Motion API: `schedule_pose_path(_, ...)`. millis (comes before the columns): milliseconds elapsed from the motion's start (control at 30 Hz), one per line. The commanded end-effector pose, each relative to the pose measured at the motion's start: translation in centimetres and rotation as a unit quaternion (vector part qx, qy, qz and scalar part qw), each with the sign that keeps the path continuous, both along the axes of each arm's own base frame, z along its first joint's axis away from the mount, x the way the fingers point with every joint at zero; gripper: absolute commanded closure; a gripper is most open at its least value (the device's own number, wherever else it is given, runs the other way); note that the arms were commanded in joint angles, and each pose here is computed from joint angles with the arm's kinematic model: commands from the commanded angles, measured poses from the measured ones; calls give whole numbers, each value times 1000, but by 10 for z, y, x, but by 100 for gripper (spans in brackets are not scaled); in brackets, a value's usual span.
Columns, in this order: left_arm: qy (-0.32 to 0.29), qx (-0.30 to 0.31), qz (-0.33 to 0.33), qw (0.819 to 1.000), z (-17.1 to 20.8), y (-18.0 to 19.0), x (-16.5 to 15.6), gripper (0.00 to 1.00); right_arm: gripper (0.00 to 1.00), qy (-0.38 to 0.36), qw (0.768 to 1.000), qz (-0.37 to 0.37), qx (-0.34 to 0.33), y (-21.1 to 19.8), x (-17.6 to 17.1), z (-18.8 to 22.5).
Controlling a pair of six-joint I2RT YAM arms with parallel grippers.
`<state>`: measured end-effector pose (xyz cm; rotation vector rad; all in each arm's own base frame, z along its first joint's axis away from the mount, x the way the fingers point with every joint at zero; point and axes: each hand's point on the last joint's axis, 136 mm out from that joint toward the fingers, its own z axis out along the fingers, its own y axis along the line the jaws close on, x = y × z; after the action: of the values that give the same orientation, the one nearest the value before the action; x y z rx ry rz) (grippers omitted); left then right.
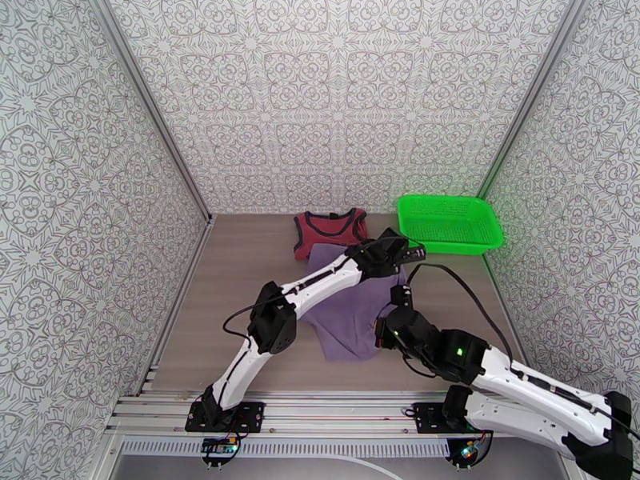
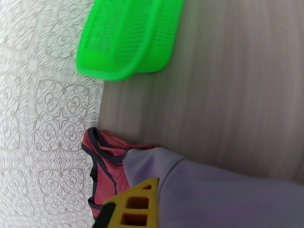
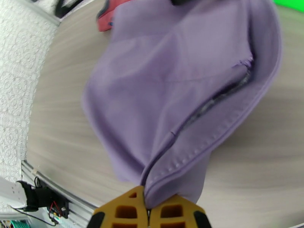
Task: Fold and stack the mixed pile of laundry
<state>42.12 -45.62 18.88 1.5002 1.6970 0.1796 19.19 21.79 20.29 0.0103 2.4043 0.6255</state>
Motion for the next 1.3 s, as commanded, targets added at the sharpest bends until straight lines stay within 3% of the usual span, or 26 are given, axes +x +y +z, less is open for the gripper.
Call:
schedule_pose_path(0,-66,-114,66,989,122,62,1,100,100,-41,991,122,37,57,4,64)
schedule_pose_path(200,-130,-194,172,957,226,196,-23,100,100,-56,947,304,84,171,-3,138)
schedule_pose_path(433,-243,-268,294,885,326,373,-81,100,100,-75,873,460,142,307,-27,205)
schedule_pose_path(600,-291,-277,343,849,367,444,-120,100,100,-57,818,508,262,352,-41,231)
schedule_pose_path(733,-290,-280,339,850,373,452,-122,100,100,-43,804,516,293,362,-47,223)
schedule_pose_path(900,-233,-293,310,874,332,429,-84,100,100,-28,854,473,213,347,-32,168)
schedule_pose_path(1067,-135,-285,270,910,229,379,-18,100,100,31,905,399,144,321,-18,65)
schedule_pose_path(1167,-49,-255,245,934,143,330,19,100,100,87,929,337,123,292,-10,-2)
schedule_pose_path(1267,18,-215,216,952,71,274,41,100,100,91,950,275,113,253,7,-22)
